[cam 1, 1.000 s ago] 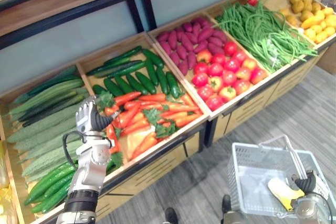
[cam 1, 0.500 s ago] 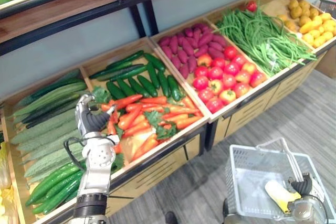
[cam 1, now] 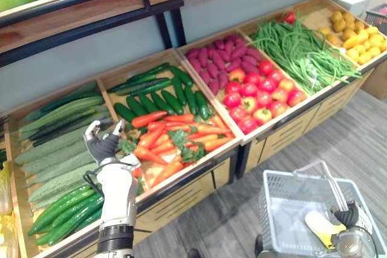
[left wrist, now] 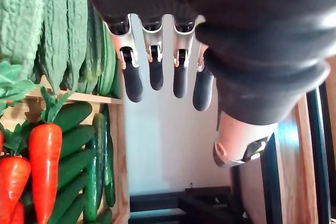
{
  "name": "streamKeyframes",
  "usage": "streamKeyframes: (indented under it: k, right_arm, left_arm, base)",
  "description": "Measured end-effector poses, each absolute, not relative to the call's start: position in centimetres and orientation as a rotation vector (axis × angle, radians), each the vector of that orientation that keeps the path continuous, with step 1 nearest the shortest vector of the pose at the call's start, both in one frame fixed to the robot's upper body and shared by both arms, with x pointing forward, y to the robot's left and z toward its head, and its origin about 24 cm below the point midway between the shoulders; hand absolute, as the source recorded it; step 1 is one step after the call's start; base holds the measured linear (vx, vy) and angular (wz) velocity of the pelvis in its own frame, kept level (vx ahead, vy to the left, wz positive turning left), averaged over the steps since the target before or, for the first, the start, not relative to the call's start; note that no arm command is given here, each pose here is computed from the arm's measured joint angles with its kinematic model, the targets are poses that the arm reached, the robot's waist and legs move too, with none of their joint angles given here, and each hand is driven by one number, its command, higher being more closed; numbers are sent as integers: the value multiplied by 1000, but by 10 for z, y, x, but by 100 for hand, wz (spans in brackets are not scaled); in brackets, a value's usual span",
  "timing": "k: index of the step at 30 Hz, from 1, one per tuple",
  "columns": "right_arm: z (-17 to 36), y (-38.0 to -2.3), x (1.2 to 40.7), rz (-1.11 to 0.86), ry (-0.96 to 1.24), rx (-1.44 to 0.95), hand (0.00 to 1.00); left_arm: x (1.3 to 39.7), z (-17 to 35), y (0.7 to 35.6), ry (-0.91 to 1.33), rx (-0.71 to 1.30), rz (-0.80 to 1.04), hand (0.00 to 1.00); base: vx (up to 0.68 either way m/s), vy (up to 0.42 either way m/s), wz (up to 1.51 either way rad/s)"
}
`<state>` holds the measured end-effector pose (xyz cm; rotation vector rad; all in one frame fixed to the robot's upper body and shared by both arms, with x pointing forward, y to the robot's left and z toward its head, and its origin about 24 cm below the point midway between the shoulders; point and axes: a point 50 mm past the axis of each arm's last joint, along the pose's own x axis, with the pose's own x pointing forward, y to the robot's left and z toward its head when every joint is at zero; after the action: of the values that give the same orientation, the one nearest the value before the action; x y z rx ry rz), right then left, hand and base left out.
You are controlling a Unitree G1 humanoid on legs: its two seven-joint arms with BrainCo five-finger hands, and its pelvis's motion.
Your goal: Pick vegetable in the basket
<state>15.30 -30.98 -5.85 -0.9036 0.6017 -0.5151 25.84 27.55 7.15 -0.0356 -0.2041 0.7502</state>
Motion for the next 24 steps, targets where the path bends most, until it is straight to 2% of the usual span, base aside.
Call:
streamKeyframes:
  k: [6,7,10,13,14,19,24]
  right_arm:
    - [-60,-306,155,-491,604,-907,100]
    - [-60,-306,155,-490,604,-907,100]
    - [-61,-306,154,-488,606,-907,100]
    - [-60,-305,155,-488,603,-906,100]
    - [-60,-305,155,-488,603,-906,100]
    - [-58,-306,156,-488,576,-911,100]
    - [-54,-308,158,-492,540,-929,100]
  left_arm:
    - [251,64,281,-177,-64,760,100]
    - [251,64,281,-177,-63,759,0]
    - [252,64,280,-158,34,742,0]
    - [253,66,282,-124,332,719,0]
    - [253,67,283,-123,376,715,0]
    - [260,84,292,-162,979,559,0]
    - [265,72,282,-160,1305,361,0]
  base:
    - [0,0,1]
    - [-3,-4,8]
    - [-2,-6,11]
    - [-2,-2,2]
    - [0,0,0]
    - [0,0,0]
    - [0,0,0]
